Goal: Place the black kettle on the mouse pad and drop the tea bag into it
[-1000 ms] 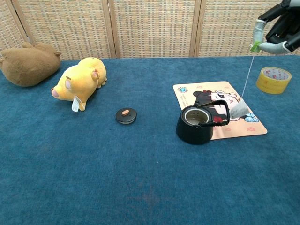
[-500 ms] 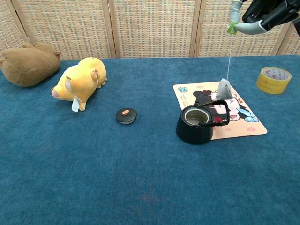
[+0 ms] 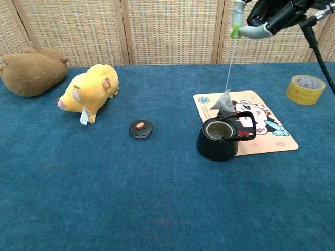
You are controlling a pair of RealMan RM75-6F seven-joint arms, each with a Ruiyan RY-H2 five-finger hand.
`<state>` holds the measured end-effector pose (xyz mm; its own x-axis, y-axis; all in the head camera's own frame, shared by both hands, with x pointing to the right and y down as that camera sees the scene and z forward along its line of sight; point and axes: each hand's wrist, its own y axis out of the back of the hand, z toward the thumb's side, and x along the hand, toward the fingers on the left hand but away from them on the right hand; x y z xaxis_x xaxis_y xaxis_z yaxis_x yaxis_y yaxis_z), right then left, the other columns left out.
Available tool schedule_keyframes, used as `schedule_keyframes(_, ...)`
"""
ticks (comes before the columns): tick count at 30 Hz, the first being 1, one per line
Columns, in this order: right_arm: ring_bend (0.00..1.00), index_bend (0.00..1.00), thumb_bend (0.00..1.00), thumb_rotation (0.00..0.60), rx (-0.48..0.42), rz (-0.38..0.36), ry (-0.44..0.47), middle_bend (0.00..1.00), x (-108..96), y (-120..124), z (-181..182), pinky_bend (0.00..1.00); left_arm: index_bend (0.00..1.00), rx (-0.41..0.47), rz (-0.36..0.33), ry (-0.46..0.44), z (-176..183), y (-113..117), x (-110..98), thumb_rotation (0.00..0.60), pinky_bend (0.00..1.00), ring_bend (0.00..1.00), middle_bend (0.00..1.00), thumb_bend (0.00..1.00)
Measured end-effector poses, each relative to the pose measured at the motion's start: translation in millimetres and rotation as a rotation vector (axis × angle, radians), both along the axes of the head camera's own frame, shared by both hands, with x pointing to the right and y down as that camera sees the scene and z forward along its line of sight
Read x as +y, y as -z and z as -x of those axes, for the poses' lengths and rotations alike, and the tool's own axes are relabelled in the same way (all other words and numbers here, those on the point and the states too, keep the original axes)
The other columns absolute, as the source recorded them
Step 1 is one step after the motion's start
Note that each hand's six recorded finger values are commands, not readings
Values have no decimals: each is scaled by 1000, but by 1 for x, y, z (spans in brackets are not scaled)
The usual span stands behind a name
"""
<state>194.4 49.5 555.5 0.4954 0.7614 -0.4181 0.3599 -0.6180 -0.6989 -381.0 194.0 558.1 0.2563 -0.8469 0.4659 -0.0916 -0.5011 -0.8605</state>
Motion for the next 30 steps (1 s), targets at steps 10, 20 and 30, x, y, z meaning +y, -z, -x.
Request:
schedule_keyframes(10,997,711,682,600,-6,24,25,940,2,-9,16,1000,0,-8,3,20,5,-2,1,600,0,0,0,392)
schedule_keyframes(20,997,711,682,600,7,55,22,940,5,-22,17,1000,0,-10,14,30,9,-6,2,600,0,0,0,392)
schedule_keyframes(30,997,711,682,600,8,101,8,940,11,-37,8,1000,0,-14,20,36,12,-8,3,600,0,0,0,392)
